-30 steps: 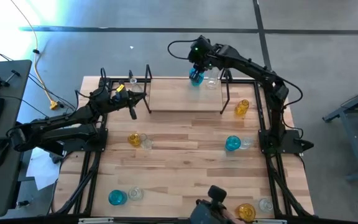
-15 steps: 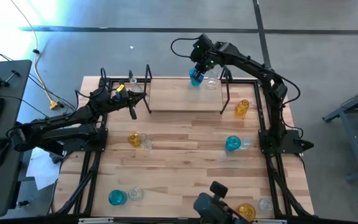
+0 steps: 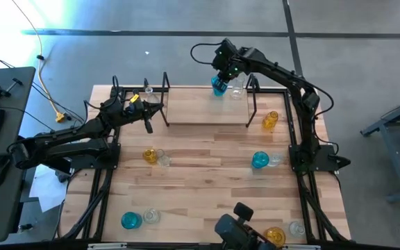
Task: Sort vases onto shelf
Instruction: Put the blue vase on the shelf
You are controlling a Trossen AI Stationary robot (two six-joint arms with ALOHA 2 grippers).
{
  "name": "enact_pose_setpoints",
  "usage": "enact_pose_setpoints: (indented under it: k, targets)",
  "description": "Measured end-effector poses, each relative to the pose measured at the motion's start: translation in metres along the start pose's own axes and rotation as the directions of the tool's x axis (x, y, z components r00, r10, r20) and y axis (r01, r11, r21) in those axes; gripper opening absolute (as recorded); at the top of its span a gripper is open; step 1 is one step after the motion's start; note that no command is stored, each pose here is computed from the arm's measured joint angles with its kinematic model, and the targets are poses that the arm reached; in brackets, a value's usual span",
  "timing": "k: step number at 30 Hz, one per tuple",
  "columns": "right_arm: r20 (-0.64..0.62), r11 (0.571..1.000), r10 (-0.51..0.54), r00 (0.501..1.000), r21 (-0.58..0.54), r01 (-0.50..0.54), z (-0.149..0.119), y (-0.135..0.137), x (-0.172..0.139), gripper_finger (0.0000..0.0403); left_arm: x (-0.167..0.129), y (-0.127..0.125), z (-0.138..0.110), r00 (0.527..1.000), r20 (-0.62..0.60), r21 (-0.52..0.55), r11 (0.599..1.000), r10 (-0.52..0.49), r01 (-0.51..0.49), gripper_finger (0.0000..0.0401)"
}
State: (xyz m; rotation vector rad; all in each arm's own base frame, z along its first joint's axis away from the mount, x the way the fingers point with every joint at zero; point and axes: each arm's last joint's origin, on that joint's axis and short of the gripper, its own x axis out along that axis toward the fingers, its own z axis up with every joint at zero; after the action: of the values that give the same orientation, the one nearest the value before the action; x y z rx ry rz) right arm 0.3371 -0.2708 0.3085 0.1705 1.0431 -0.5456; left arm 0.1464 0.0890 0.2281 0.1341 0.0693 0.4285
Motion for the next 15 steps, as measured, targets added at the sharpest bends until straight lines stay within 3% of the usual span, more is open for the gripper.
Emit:
enact_pose_setpoints:
  k: [15]
  targets:
    - [-0.063,0.998,-0.008,0.998,0.059,0.012,-0.0048,0.0006,0.0092,0.0,0.0,-0.0001,0.0001,1.0,0.002,-0.008,1.0,-0.004,0.004,0.0]
